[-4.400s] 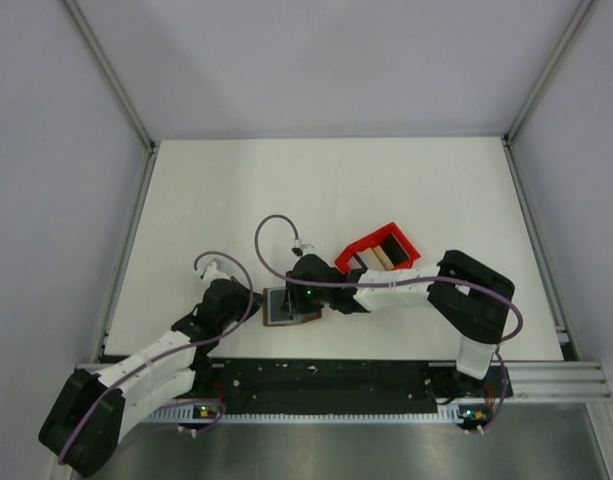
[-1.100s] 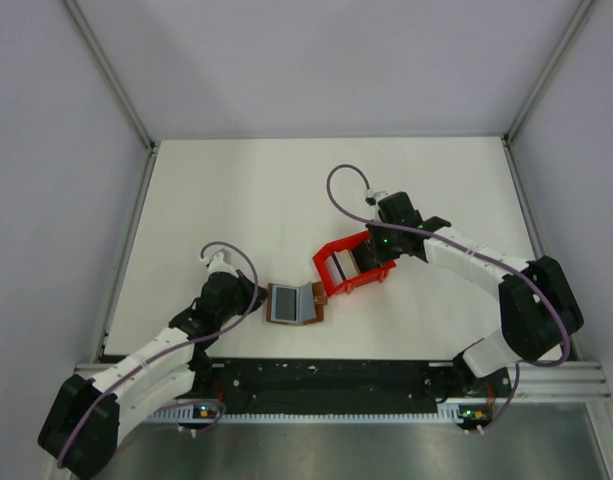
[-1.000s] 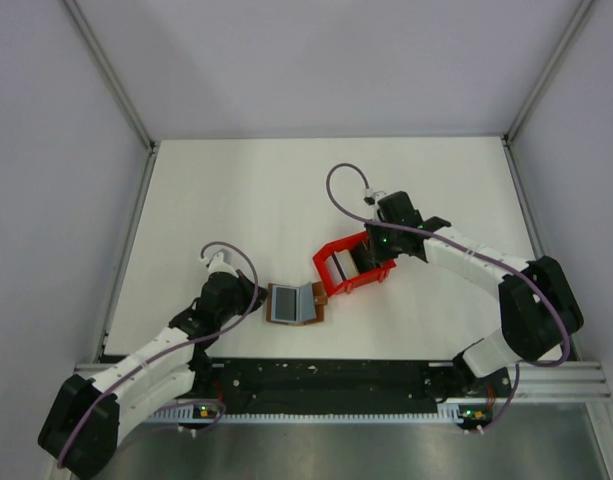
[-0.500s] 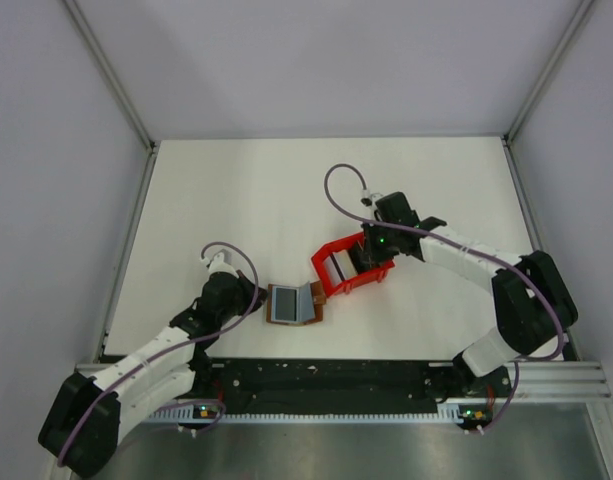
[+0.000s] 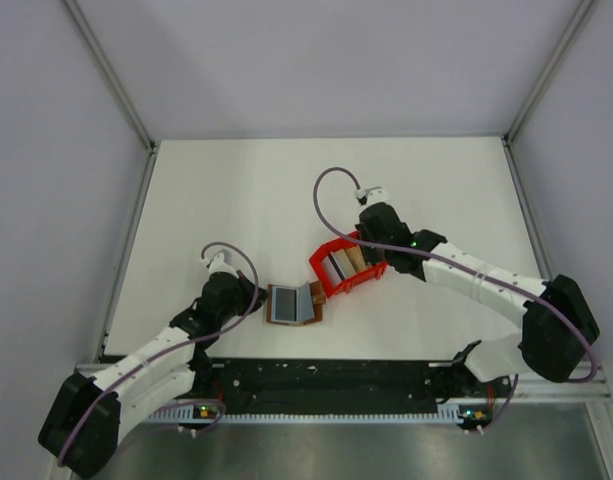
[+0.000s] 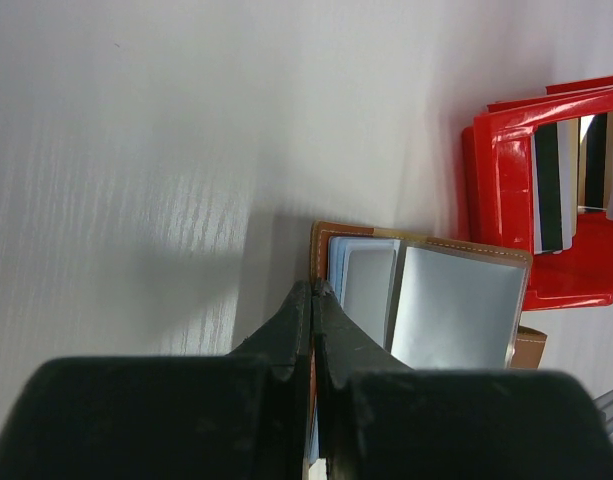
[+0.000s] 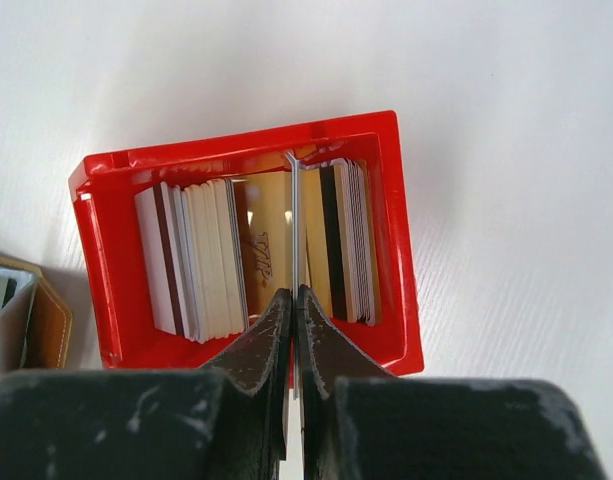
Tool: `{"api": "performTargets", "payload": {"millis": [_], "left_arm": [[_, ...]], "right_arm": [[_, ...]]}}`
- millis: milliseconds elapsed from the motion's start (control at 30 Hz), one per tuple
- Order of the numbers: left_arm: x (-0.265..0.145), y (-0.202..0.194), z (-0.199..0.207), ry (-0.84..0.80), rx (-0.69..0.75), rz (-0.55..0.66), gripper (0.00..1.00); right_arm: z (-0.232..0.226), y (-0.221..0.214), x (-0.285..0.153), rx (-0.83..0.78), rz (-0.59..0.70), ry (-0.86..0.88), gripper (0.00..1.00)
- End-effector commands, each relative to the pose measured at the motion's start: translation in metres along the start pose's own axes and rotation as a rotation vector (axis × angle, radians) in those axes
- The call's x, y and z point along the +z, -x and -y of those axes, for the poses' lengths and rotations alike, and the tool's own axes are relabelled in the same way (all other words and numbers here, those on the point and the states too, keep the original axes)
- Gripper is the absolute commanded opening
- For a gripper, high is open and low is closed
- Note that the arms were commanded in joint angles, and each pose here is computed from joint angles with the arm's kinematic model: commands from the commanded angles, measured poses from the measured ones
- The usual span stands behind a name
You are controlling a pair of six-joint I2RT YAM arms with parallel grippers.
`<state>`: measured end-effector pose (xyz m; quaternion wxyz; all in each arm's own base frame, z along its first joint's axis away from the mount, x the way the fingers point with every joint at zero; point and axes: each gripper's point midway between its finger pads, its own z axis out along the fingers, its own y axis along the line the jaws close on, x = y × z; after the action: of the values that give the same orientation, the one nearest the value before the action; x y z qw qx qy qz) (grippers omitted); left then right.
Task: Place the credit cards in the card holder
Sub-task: Pick up the credit card from the storage box.
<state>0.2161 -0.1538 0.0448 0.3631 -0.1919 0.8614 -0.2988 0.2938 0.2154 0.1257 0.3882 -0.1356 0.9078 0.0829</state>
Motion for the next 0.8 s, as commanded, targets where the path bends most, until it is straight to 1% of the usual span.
{"api": "performTargets", "payload": {"millis": [0, 100, 167, 267, 400, 467, 500, 633, 700, 767], "left_arm": [[0.0, 0.009, 0.012, -0.038, 0.001, 0.029, 0.0], [0.0, 0.009, 0.013, -0.039, 0.004, 0.028, 0.0], [0.0, 0.01, 0.013, -0.04, 0.004, 0.029, 0.0], [0.0, 0.009, 0.013, -0.04, 0.004, 0.029, 0.0], [0.0, 0.008, 0.011, -0.035, 0.004, 0.025, 0.0], [0.0, 0.009, 0.011, -0.034, 0.003, 0.029, 0.0], [0.0, 0.008, 0.011, -0.034, 0.005, 0.027, 0.0], [0.0, 0.009, 0.012, -0.037, 0.004, 0.03, 0.0], [0.0, 0.008, 0.011, -0.036, 0.005, 0.028, 0.0], [0.0, 0.008, 0.011, -0.037, 0.005, 0.027, 0.0]], "right_arm": [[0.002, 0.015, -0.003, 0.043, 0.073, -0.112, 0.0], [-0.005, 0.005, 0.006, 0.046, 0.031, -0.089, 0.0], [-0.008, 0.0, 0.013, 0.034, 0.003, -0.081, 0.03], [-0.01, -0.004, 0.019, 0.02, -0.019, -0.076, 0.03], [-0.01, -0.002, 0.022, -0.002, -0.022, -0.087, 0.08], [-0.01, 0.001, 0.023, -0.014, -0.021, -0.088, 0.11], [-0.01, 0.001, 0.024, -0.019, -0.024, -0.092, 0.14], [-0.013, 0.002, 0.025, -0.025, -0.031, -0.076, 0.13], [-0.017, 0.0, 0.025, -0.034, -0.042, -0.054, 0.08], [-0.016, 0.0, 0.026, -0.031, -0.043, -0.061, 0.1]]}}
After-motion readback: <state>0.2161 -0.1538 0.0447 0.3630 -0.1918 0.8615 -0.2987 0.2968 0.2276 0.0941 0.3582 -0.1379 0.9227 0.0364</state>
